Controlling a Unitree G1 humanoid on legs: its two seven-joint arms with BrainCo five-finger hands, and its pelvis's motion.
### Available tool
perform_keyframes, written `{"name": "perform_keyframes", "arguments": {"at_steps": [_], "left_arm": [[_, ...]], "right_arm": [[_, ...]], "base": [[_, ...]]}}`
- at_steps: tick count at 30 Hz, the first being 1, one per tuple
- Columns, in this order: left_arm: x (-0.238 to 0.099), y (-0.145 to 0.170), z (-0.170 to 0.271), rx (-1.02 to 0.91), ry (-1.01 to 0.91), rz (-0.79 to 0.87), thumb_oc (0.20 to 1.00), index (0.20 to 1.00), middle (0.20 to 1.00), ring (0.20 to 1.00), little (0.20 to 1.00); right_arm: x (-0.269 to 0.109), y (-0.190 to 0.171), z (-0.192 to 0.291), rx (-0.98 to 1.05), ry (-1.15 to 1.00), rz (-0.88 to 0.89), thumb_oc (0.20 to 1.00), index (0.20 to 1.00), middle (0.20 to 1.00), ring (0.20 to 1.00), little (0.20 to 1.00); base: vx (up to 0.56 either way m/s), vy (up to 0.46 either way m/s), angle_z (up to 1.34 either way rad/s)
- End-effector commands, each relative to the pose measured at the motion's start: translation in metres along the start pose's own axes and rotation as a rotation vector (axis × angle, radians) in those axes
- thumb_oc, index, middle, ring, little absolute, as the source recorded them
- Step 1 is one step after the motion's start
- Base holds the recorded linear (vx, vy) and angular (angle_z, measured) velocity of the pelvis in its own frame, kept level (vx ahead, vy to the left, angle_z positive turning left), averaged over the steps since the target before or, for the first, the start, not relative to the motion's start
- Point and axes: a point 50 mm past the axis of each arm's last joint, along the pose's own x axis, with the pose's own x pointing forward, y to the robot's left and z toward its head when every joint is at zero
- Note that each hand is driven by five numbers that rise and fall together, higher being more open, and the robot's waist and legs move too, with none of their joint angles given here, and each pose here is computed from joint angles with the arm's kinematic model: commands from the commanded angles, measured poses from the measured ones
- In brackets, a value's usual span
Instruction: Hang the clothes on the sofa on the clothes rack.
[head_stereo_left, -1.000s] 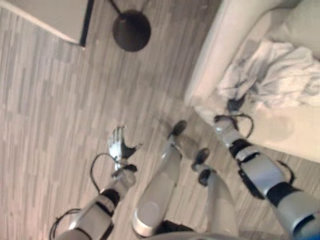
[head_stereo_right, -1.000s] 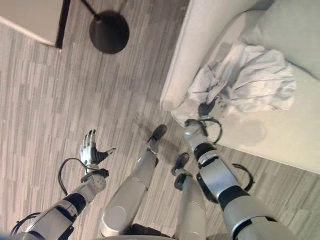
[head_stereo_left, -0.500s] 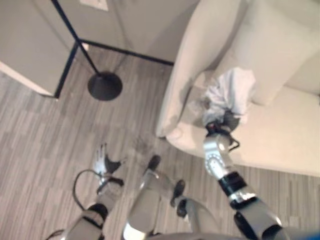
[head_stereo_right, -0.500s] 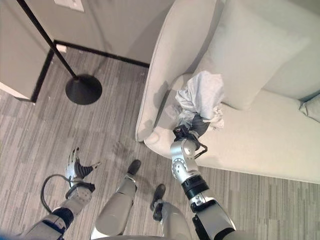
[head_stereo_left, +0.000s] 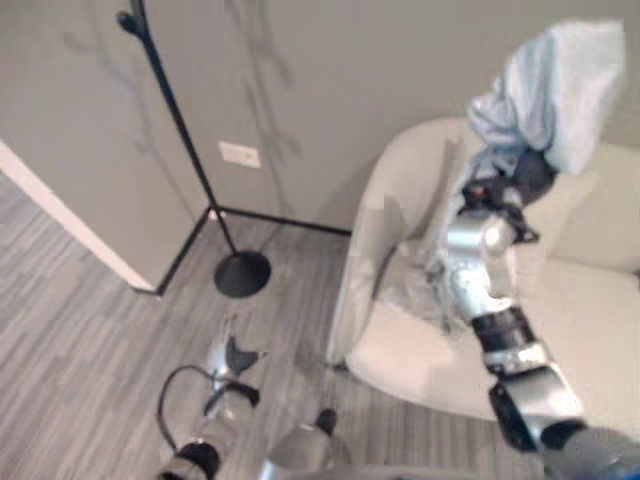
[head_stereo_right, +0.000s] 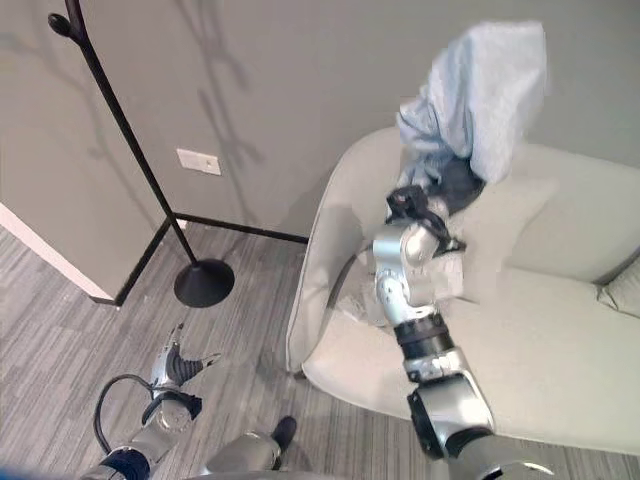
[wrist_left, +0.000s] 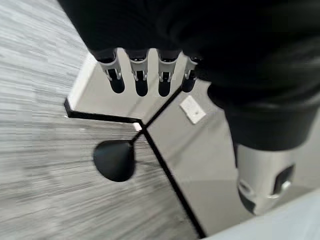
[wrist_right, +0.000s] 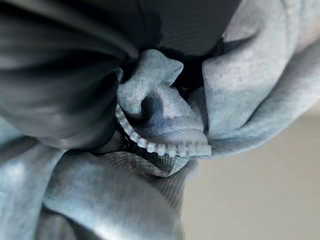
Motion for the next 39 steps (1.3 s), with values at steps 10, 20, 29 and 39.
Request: {"name": "perform_keyframes", "arguments": {"at_steps": [10,20,29,39], "left_arm": [[0.03,-0.027,0.123,-0.053,-0.362,-0.251,1.0,1.0,1.0,1.0,1.0],[0.017,-0.06,0.203,-0.114,-0.452,-0.29,1.0,1.0,1.0,1.0,1.0],[0.005,-0.081,0.223,-0.184,-0.363,-0.397,0.2,0.2,0.2,0.2,0.2],[0.043,-0.002,0.093,-0.027,-0.197,-0.063,0.2,0.2,0.2,0.2,0.2]], "right_arm": [[0.04,0.137,0.032,0.075,-0.043,0.228,0.2,0.2,0.2,0.2,0.2],[-0.011,0.168,0.001,0.137,0.115,0.326,0.2,0.2,0.2,0.2,0.2],[-0.034,0.156,-0.031,0.078,0.243,0.309,0.2,0.2,0.2,0.2,0.2],[-0.003,0.088,0.002,0.043,0.011,0.27,0.2,0.2,0.2,0.2,0.2]], "base": [[-0.03,-0.005,-0.14],[-0.06,-0.025,0.0],[-0.06,-0.061,-0.12],[-0.15,-0.088,0.05]]}}
